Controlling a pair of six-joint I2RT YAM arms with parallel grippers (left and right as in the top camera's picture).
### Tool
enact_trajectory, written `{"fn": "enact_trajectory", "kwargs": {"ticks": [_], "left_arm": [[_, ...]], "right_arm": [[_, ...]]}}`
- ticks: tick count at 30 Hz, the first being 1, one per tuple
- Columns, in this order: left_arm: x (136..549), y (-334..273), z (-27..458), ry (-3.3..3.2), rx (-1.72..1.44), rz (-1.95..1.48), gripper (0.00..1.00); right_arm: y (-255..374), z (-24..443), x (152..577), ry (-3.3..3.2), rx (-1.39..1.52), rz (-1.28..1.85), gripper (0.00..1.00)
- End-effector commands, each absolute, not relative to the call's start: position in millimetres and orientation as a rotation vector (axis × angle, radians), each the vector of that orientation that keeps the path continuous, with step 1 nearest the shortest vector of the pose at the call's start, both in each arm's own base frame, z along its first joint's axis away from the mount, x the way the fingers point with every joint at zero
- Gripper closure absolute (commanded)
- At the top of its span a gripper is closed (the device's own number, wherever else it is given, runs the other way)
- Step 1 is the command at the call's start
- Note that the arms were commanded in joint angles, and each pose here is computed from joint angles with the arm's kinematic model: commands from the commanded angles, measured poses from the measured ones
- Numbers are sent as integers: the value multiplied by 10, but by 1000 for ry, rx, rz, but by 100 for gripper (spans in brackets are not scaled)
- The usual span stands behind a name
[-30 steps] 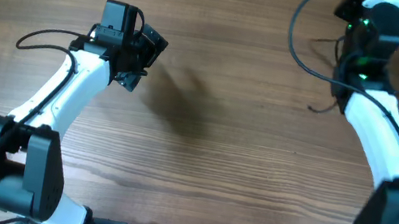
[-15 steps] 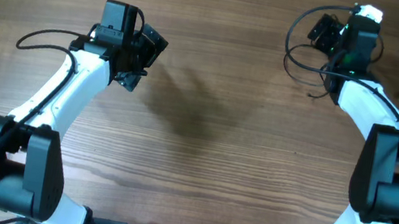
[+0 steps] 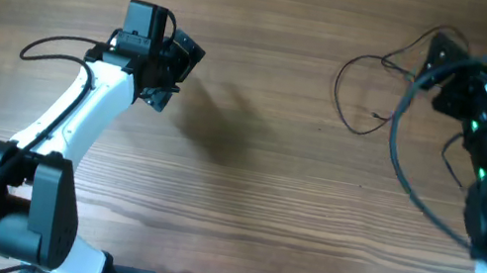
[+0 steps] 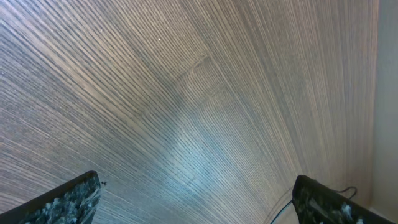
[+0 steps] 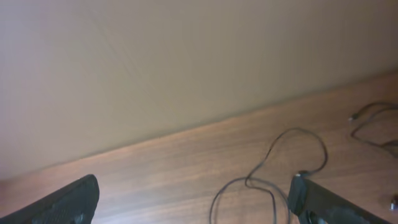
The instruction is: Untangle cables
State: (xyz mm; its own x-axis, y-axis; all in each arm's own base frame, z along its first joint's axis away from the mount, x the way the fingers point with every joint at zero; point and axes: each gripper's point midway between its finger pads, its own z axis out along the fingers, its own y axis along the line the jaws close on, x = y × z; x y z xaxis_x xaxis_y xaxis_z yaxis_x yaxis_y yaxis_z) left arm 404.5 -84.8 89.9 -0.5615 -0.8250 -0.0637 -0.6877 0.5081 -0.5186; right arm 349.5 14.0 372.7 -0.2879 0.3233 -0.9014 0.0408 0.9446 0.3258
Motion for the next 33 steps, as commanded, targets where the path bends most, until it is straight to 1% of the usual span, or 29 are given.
{"fn": "enact_trajectory", "kwargs": {"ticks": [1,4,6,8,10,13,14,16,23,26,30,33], "left_arm": [[4055,-850,920,2452,-1242,-636,0],[4055,-850,920,2452,-1242,-636,0],[4055,-850,920,2452,-1242,-636,0],[4055,-850,920,2452,-1242,-636,0],[4055,-851,920,2452,-1242,-636,0],[4055,-850,920,2452,-1242,-636,0],[4055,-850,920,2452,-1242,-636,0],[4055,-850,920,2452,-1242,-636,0],[4055,-850,920,2452,-1243,-636,0],[4055,-850,920,2452,-1242,-636,0],[4055,-850,920,2452,-1242,-636,0],[4055,-851,920,2452,-1242,-636,0]], "right_arm": [[163,3736,3061,1822,250,300,0],[163,3710,2733,1774,241,311,0],[252,3642,2496,1747,168,341,0],[449,3503,2248,1727,71,443,0],[444,3374,2137,1716,69,442,0],[319,3058,2100,1806,153,384,0],[322,3015,2093,1824,156,385,0],[320,3010,2096,1824,215,429,0],[233,2984,2103,1826,259,386,0],[224,2989,2105,1826,218,348,0],[135,3026,2093,1759,243,306,0],[178,2935,2153,1634,175,312,0]]}}
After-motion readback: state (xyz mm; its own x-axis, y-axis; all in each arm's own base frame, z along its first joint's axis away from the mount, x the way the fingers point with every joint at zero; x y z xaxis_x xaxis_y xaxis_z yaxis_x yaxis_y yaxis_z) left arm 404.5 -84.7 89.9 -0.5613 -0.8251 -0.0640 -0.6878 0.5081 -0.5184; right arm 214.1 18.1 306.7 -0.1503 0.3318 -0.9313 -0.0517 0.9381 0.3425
